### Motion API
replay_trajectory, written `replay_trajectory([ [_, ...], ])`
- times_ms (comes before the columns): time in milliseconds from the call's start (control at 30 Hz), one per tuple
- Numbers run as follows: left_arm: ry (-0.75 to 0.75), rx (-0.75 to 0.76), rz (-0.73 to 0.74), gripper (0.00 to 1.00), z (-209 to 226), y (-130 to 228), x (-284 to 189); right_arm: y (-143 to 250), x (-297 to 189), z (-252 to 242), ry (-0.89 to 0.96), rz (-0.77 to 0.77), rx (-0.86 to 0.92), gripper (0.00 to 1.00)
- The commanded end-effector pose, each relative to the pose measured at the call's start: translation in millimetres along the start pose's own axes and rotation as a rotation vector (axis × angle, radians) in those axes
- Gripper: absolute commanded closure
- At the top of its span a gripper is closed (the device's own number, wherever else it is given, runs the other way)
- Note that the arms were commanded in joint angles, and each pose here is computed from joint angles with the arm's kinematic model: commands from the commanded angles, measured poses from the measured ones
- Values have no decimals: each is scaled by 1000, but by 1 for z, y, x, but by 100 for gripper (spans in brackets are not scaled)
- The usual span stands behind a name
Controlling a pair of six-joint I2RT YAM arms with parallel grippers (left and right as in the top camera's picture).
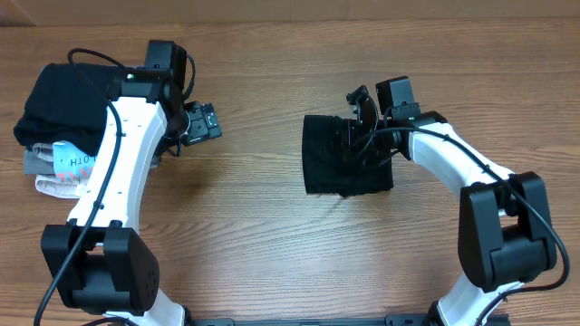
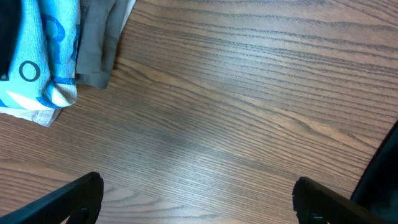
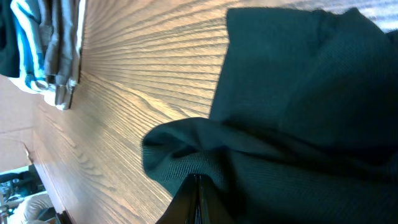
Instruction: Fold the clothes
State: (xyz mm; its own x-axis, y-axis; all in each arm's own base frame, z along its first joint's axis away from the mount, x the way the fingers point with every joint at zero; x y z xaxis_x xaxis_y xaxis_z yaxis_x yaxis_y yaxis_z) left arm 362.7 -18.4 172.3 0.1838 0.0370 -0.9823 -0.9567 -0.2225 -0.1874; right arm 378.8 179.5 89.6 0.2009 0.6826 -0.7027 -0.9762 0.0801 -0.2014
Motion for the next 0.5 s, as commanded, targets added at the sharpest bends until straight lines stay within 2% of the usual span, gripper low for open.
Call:
replay_trajectory([
  [0,-15,8,5,0,3,-1,3,2,6,-5,13,3,13,96],
  [267,-15,8,5,0,3,-1,3,-11,9,-11,40,-55,-17,96],
  [467,-15,8,5,0,3,-1,3,-13,39,-34,46,-46,-12,96],
])
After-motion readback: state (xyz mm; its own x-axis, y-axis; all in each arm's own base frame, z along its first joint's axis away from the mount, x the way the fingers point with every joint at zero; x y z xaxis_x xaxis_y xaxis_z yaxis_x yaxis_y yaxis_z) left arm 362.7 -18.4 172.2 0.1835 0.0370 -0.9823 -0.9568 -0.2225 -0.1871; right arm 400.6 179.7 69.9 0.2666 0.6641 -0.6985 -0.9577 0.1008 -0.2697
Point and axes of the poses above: each gripper's point midway between its finger pads, its own x axis out along the fingers, its own z axis along the line the jaws close on, y = z × x, the point moved 3 cm from there along -x, back along the fingers, and after that the axes turned 7 degrees about x, right-handed, at the moved point
